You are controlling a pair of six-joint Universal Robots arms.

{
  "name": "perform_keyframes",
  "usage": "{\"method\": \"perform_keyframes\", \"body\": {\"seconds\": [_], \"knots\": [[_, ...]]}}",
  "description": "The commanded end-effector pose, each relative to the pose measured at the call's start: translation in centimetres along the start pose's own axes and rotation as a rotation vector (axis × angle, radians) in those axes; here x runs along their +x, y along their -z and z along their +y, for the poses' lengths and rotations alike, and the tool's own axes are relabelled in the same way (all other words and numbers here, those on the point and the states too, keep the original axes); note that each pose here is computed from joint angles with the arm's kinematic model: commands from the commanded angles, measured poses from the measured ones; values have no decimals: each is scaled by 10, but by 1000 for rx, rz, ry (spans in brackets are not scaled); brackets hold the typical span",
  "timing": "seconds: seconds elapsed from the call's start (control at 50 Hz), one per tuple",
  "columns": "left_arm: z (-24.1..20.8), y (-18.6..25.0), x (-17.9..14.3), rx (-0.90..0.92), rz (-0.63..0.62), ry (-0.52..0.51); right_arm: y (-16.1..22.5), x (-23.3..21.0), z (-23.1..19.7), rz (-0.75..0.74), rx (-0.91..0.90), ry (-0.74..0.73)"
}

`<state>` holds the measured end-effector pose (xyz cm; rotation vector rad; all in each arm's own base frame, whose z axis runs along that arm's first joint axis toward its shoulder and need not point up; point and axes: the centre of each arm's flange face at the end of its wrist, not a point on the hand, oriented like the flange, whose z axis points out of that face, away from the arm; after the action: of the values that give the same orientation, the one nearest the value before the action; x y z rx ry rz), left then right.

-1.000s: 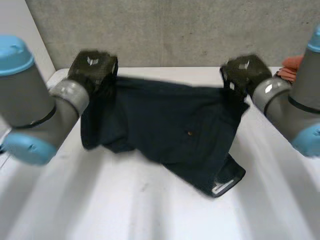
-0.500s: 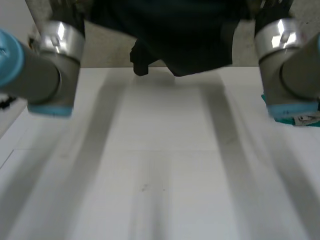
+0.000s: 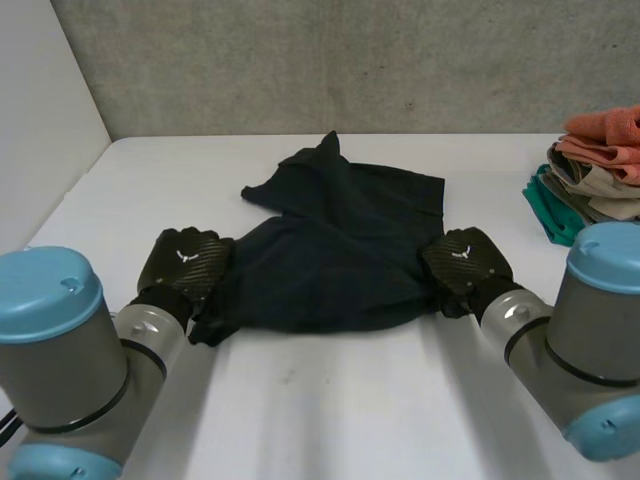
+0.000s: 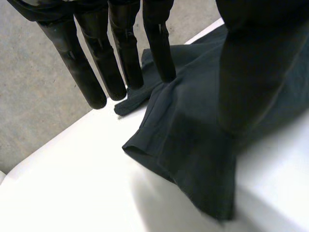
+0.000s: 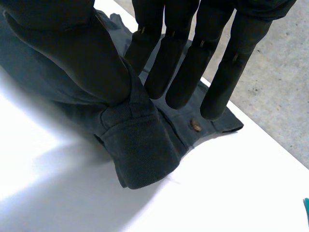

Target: Fold the laundry.

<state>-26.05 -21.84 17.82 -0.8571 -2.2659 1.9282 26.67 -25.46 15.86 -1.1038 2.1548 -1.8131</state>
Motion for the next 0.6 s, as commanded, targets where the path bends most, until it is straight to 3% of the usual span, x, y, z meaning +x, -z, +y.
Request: {"method": "perform_keyframes", "body": {"seconds": [0.02, 0.6], "knots": [[-5, 5, -3, 12, 4, -1, 13, -11, 5, -62, -3, -6], [40, -17, 1, -119, 12, -7, 12, -9, 3, -40, -4, -52]]}}
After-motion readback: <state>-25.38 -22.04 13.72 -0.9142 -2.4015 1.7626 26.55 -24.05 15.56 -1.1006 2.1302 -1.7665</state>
